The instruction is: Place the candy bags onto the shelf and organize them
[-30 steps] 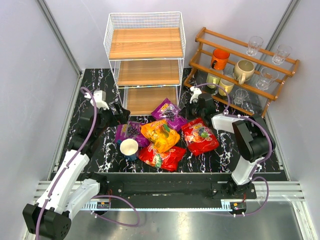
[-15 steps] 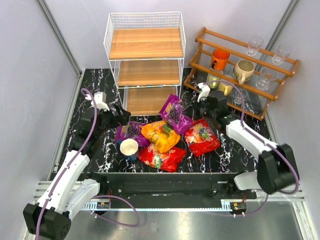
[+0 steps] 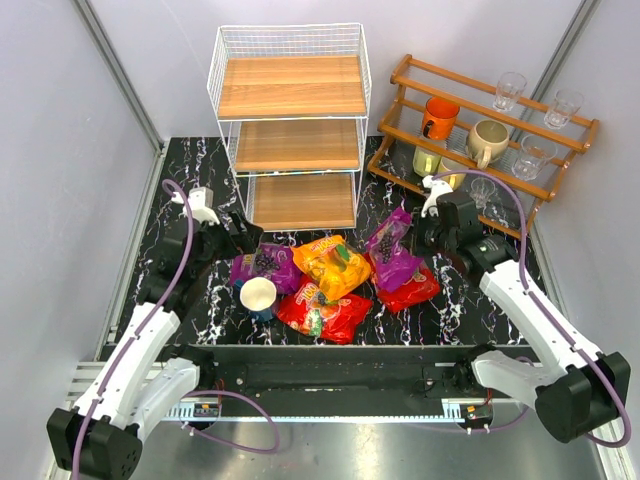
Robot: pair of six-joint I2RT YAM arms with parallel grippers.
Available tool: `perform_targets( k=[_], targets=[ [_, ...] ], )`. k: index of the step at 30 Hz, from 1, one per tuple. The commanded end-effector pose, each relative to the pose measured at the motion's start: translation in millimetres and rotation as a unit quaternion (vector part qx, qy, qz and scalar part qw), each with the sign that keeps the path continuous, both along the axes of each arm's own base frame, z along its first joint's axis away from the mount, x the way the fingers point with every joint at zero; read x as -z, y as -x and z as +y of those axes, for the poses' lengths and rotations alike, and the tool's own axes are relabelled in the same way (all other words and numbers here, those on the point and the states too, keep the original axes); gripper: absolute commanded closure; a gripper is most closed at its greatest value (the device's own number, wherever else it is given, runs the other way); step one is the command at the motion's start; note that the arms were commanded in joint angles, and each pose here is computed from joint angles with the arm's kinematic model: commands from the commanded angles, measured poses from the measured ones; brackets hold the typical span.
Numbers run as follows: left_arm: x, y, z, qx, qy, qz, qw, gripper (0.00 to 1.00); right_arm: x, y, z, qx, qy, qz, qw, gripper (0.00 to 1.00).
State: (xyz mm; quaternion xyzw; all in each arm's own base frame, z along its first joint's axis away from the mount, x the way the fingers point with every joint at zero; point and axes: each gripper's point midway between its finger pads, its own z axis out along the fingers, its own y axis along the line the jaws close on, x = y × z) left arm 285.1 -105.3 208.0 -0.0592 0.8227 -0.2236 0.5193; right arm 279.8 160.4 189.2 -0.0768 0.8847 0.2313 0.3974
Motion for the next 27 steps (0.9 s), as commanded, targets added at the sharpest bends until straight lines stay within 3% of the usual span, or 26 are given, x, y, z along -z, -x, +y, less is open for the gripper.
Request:
perform_targets(
  k=[1,3,9,15,18,21,24,25,27],
  targets=[
    [-15,1,-6,0.01,0.02,-0.026,0.999,0.01,-35,-11,-26,0.067,0.07,-0.048,0.994,1.0],
    [-14,2,-7,0.013,0.023,-0.025,0.999,0.01,-31,-13,-36,0.088,0.103,-0.048,0.99,1.0],
    [-14,5,-5,0.008,0.023,-0.024,0.999,0.01,-18,-7,-5,0.056,0.155,-0.058,0.985,1.0],
    [-8,12,-2,0.003,0.022,-0.019,1.0,0.01,23,10,62,-0.032,0.232,-0.057,0.971,1.0],
    [-6,15,1,-0.001,0.019,-0.018,1.0,0.01,28,25,100,-0.062,0.208,-0.07,0.974,1.0],
    [-5,17,4,-0.006,0.015,-0.019,1.0,0.01,24,37,139,-0.095,0.145,-0.071,0.982,0.88],
    [-2,19,5,-0.009,0.013,-0.017,1.0,0.01,6,62,183,-0.182,0.047,-0.063,0.98,0.66],
    [-1,19,6,-0.01,0.014,-0.016,1.0,0.01,-11,76,204,-0.231,-0.01,-0.069,0.97,0.53],
    [-1,19,6,-0.011,0.014,-0.015,1.0,0.01,-38,90,208,-0.261,-0.068,-0.093,0.959,0.41]
  ],
)
